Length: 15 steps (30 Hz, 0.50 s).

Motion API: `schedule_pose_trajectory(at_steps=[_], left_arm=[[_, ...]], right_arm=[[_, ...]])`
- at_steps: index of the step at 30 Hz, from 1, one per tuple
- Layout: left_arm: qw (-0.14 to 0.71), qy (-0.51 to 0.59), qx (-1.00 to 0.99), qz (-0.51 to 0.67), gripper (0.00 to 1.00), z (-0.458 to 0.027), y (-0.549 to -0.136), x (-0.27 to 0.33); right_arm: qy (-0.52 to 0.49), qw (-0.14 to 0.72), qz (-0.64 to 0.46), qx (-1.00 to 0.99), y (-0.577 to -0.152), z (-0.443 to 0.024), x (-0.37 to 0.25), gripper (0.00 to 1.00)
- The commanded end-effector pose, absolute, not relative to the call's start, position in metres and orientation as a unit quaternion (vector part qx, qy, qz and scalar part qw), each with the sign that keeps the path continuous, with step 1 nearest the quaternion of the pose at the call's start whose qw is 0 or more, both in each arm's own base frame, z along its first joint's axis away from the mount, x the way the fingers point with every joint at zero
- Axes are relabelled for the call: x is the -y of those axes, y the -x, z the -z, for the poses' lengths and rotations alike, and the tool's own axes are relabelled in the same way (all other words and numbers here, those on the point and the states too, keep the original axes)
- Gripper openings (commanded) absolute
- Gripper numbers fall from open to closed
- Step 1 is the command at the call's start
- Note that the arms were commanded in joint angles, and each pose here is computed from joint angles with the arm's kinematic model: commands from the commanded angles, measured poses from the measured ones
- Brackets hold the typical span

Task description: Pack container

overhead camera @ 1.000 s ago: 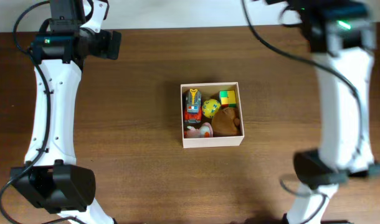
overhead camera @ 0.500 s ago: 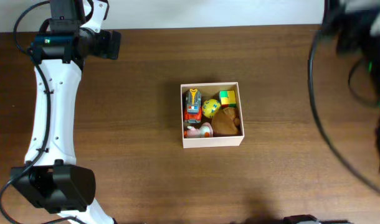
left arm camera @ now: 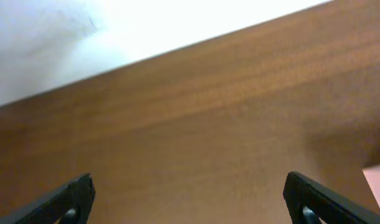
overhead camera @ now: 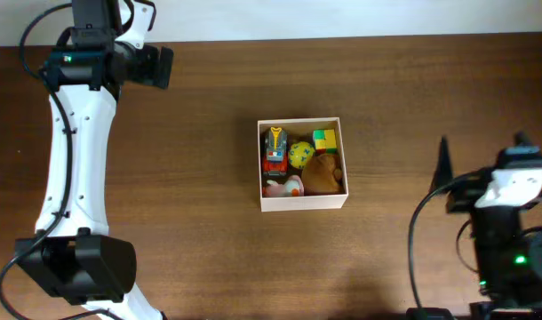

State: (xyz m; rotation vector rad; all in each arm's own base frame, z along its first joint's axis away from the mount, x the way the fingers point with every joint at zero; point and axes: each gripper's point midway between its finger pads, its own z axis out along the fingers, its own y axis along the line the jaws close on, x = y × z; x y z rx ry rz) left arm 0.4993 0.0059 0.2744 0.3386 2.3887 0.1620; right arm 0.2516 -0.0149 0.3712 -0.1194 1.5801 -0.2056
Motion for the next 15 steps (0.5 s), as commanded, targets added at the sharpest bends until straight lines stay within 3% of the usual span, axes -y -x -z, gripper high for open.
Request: schedule_pose_trajectory(at_steps=[1,11,15], left_arm=[[0.364,-0.125,-0.921,-0.064,0.99,-0.292,-0.490,-0.007],[0.437,-0.119,-0.890,-0.054,0.99,-0.393,-0.392,-0.008],[0.460,-0.129,-0.878,-0.036,0.99,-0.404,-0.358,0.001]], right_arm=[[0.070,0.691,0.073,-0.716,-0.250,-0.338,0.008,0.99],[0.101,0.693,0.041,-0.713,-0.243,-0.257,-0.008,0.99],[0.109,0.694,0.033,-0.711,-0.237,-0.234,-0.013,0.99]])
